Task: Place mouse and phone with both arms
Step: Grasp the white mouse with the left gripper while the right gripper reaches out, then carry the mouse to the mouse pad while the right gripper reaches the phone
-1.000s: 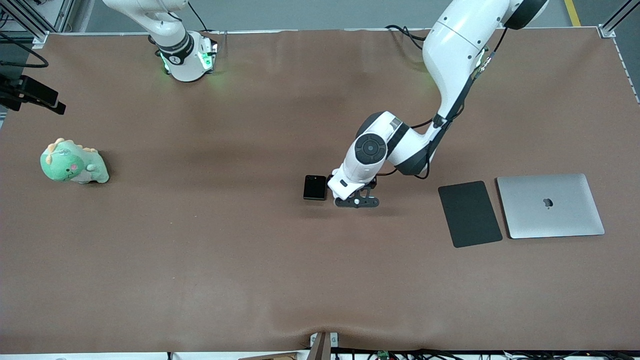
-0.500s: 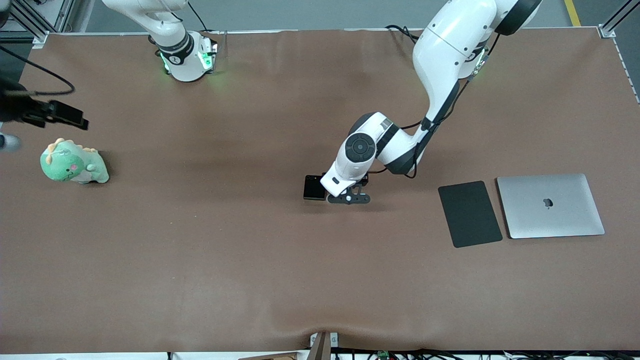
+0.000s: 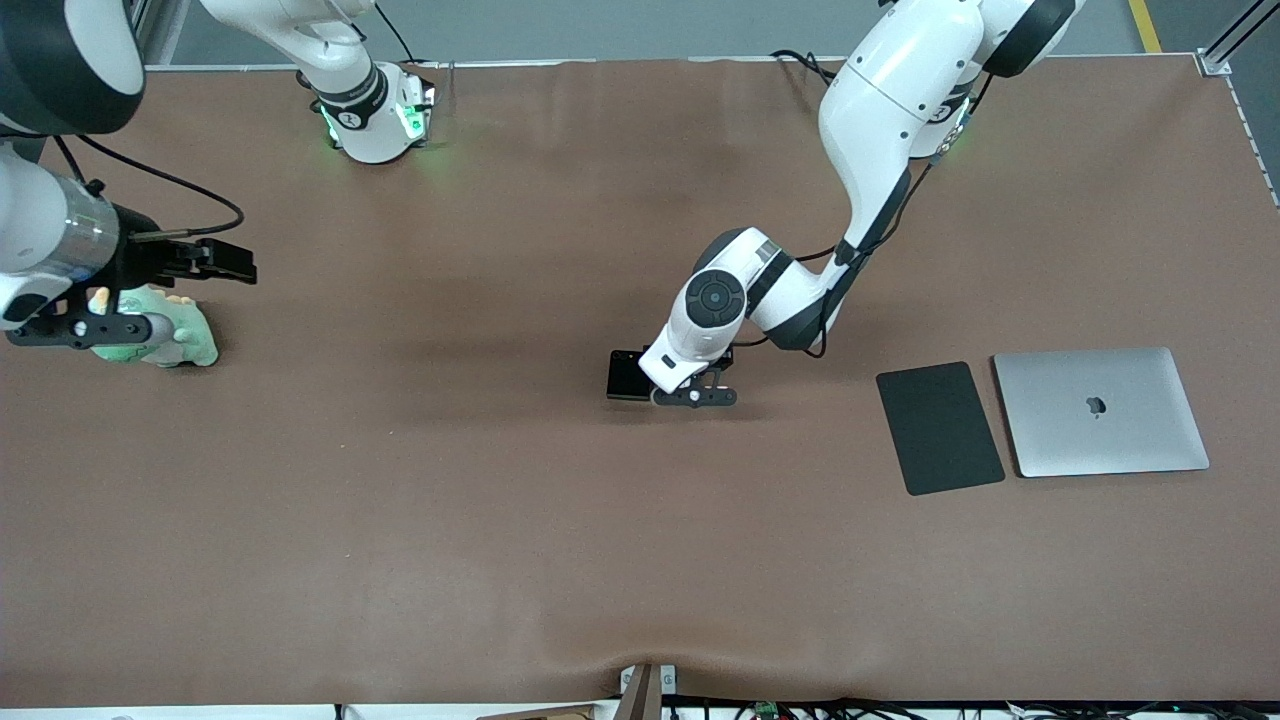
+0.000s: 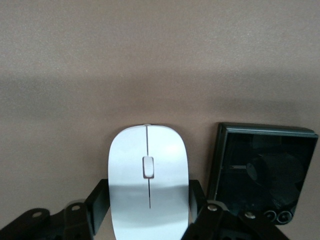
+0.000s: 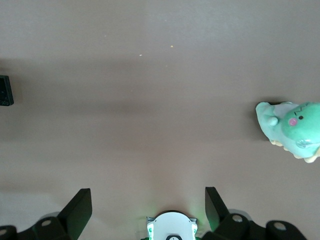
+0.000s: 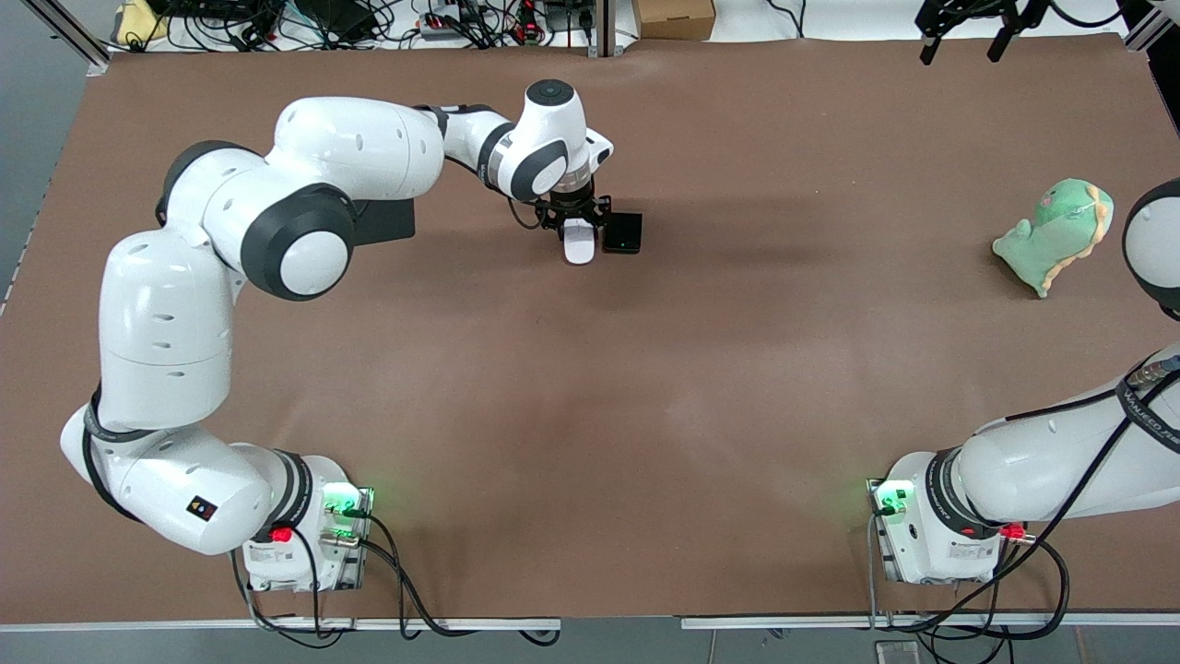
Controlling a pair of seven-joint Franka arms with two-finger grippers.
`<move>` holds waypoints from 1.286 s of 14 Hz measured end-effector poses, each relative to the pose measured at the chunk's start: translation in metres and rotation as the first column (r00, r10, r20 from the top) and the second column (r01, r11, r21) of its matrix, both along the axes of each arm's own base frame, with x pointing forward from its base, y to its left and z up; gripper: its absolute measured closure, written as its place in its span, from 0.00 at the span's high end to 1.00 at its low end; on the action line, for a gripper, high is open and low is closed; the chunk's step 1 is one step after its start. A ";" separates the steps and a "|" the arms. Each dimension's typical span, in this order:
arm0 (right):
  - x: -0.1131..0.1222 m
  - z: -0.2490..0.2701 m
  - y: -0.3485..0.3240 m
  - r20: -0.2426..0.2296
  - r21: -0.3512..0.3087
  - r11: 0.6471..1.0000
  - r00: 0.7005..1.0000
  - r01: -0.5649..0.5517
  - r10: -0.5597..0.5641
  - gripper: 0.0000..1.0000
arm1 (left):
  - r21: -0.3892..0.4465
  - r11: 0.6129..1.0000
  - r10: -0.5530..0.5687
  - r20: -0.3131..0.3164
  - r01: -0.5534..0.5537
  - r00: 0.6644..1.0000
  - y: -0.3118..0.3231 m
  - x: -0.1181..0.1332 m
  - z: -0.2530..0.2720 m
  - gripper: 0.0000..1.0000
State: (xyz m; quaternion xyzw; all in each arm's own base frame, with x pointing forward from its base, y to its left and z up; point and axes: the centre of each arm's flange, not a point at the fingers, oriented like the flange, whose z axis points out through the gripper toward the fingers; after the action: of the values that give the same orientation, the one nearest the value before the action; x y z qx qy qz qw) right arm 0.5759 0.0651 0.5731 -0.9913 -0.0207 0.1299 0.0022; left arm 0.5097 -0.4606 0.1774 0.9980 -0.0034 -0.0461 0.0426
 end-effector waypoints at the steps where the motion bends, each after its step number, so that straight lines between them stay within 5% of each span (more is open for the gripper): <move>1: 0.003 -0.005 0.012 0.008 0.002 1.000 1.000 -0.018 0.018 1.00 | 0.000 1.000 0.001 0.000 -0.001 1.000 0.000 0.000 0.000 0.68; 2: 0.007 -0.013 0.025 0.012 0.002 0.999 0.999 -0.040 0.040 1.00 | -0.001 1.000 0.001 0.002 -0.001 1.000 0.000 0.001 0.001 0.61; 6: 0.019 -0.063 0.088 -0.023 -0.007 0.992 0.992 -0.124 0.124 1.00 | -0.004 1.000 0.012 0.017 -0.012 1.000 0.004 0.010 0.007 0.61; 11: 0.033 -0.102 0.145 0.041 -0.005 0.982 0.982 -0.186 0.186 1.00 | 0.073 0.997 0.037 0.007 -0.037 0.999 0.077 0.062 0.096 0.61; 18: 0.041 -0.223 0.244 0.092 -0.046 0.997 0.994 -0.057 0.061 1.00 | 0.089 0.994 0.060 0.018 -0.062 0.998 0.229 0.120 0.176 0.61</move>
State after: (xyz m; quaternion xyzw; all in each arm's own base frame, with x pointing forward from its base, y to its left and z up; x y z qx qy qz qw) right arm 0.6168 0.3088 0.3503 -0.9951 -0.0472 0.0839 -0.0241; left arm 0.6297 -0.2321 0.3539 0.9989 0.0289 -0.0375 -0.0009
